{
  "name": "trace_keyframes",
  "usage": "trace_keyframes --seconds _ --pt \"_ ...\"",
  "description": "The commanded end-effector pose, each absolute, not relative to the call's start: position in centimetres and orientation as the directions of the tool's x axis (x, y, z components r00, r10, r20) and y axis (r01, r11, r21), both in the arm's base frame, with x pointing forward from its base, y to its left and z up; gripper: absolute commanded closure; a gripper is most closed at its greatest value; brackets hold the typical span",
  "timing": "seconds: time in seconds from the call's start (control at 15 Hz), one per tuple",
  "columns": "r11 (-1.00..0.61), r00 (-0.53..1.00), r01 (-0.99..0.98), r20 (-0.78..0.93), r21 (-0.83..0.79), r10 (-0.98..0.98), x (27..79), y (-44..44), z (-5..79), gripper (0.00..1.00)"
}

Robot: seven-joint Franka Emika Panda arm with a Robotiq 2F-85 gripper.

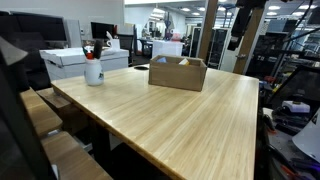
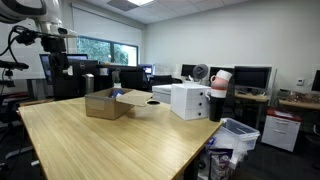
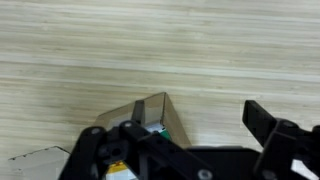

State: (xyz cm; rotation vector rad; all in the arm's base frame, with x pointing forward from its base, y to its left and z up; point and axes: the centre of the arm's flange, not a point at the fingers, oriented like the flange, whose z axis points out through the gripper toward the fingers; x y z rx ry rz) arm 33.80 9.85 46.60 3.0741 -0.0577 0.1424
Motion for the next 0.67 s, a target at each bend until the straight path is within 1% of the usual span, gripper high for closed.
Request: trace_keyframes --seconds 0.0,0.6 --pt "-0.988 0.992 -0.071 0.110 0.134 -0.056 34.6 10.5 45.2 0.00" --pt "-0.977 0.993 -0.085 0.092 0.195 -0.068 37.2 11.2 42.8 0.00"
